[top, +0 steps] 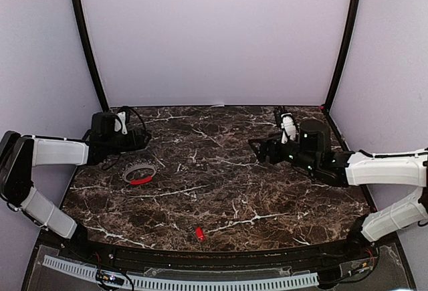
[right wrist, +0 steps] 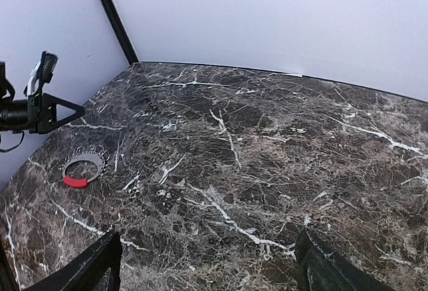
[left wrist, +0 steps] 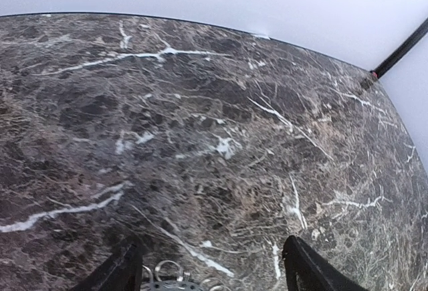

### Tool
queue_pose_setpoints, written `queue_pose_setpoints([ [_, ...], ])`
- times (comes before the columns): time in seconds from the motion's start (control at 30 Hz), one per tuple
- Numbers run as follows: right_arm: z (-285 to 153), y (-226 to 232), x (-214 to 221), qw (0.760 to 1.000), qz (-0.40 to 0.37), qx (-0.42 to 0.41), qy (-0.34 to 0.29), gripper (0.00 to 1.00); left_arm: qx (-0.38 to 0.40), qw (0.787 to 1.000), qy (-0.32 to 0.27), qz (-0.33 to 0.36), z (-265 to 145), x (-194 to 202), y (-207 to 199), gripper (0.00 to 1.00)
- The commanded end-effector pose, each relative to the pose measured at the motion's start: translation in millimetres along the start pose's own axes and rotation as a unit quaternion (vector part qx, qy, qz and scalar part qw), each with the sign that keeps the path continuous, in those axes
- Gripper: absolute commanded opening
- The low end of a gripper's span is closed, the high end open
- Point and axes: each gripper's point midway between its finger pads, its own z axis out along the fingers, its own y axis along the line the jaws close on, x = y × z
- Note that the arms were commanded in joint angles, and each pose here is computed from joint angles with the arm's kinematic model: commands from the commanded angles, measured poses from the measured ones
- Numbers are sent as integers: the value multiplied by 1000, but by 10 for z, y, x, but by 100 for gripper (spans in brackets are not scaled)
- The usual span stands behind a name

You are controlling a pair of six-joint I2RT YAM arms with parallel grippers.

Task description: Remove the keys from the keyring

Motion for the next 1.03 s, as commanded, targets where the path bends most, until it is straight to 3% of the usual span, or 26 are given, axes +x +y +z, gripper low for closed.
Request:
queue_pose_setpoints([
  [0.0,107,-323,-172,999,40,-16,-13,90,-19,997,-68,-29,-241,-383,431,76],
  [0.13,33,-1157,-181,996,62,53,-21,91,-73,987,-107,-97,-548,-424,1137,77],
  [0.27,-373,-2266,-119,980,107,157,-52,91,-164,963,-155,-146,-1007,-347,1815,79],
  [0.4,-900,-2967,44,952,117,270,-79,90,-265,935,-208,-114,-1371,-329,2156,86],
  [0.5,-1136,-3092,168,936,73,328,-102,91,-256,940,-217,-61,-1316,-273,2115,99],
  [0.73,-1167,-3029,107,934,26,317,-160,89,-196,958,-208,36,-876,-311,1780,99],
  [0.87,-1272,-2944,60,926,-4,318,-204,89,-189,955,-223,44,-860,-370,1738,99],
  [1.0,-1213,-2936,71,928,-11,319,-192,89,-190,951,-239,47,-938,-371,1698,99],
])
